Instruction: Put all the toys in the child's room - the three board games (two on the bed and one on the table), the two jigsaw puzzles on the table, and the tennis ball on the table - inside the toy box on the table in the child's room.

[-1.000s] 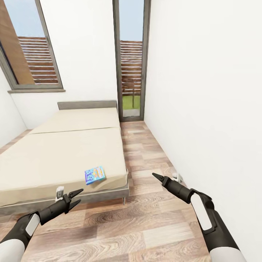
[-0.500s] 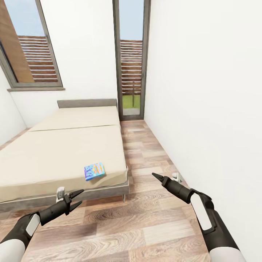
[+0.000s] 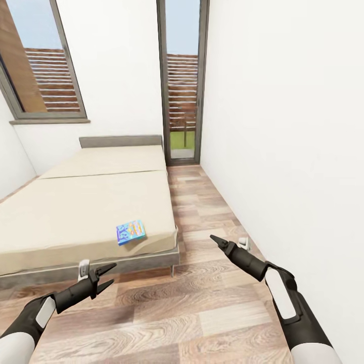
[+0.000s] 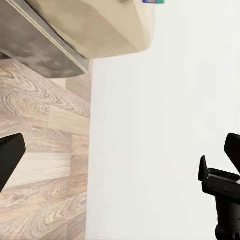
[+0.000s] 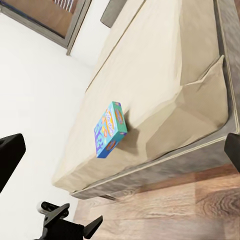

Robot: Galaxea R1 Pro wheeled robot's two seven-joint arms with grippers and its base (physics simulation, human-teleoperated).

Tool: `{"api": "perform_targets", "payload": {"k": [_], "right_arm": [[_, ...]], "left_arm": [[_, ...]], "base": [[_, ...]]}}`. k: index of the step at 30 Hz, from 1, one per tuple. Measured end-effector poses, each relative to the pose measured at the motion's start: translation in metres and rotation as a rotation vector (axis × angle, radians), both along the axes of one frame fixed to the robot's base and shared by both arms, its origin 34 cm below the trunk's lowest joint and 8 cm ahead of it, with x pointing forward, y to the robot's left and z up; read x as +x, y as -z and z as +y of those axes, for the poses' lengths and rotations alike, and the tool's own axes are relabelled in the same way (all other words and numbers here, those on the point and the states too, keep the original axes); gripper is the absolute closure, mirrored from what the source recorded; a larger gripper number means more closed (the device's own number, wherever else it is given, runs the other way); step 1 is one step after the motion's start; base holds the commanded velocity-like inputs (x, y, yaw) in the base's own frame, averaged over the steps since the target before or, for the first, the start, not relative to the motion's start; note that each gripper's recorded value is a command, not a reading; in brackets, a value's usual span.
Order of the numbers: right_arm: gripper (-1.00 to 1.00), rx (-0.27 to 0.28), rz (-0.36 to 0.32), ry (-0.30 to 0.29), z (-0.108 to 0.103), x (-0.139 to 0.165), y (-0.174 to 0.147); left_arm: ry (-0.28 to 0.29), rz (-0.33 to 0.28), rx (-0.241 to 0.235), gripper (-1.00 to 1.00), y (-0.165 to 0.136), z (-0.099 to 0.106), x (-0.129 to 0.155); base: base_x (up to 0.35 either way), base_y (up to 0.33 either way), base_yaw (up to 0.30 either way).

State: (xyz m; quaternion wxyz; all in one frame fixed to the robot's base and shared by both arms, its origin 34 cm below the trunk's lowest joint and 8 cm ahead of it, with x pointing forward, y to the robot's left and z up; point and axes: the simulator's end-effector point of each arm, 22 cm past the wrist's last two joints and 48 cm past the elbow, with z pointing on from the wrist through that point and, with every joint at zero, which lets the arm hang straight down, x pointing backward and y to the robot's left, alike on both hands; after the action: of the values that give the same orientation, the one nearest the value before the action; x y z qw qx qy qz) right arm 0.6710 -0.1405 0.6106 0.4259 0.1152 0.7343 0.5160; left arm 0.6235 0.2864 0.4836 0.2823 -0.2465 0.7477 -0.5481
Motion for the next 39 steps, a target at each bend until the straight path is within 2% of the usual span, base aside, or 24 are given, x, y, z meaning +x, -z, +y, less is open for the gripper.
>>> {"api": "perform_targets", "payload": {"k": [6,13,21,25,31,39], "right_arm": [[-1.0,0.015,-0.007,-0.001,0.001,-0.003,0.01],[-1.0,0.086,-0.021,0.0,0.003,-0.008,0.014],[-1.0,0.132,-0.001,0.004,0.001,-0.007,0.026],[-1.0,0.137,0.014,0.008,-0.002,-0.005,0.035],[-1.0,0.142,0.028,0.008,-0.004,-0.005,0.045],[-1.0,0.165,0.012,-0.007,0.001,-0.008,0.04]], "left_arm": [[0.0,-0.003,0.0,-1.0,0.013,0.0,-0.003],[-0.001,-0.011,0.001,-1.0,0.027,0.001,-0.007],[-0.002,-0.002,0.004,-1.0,0.041,0.003,-0.008],[0.005,-0.039,-0.003,-1.0,0.033,0.005,-0.003],[0.023,-0.108,-0.038,-1.0,0.016,0.006,0.001],[0.019,-0.137,-0.03,-1.0,0.006,0.023,0.001]], "base": [[0.0,0.0,0.0],[0.0,0.0,0.0],[0.0,0.0,0.0],[0.0,0.0,0.0],[0.0,0.0,0.0],[0.0,0.0,0.0]]}}
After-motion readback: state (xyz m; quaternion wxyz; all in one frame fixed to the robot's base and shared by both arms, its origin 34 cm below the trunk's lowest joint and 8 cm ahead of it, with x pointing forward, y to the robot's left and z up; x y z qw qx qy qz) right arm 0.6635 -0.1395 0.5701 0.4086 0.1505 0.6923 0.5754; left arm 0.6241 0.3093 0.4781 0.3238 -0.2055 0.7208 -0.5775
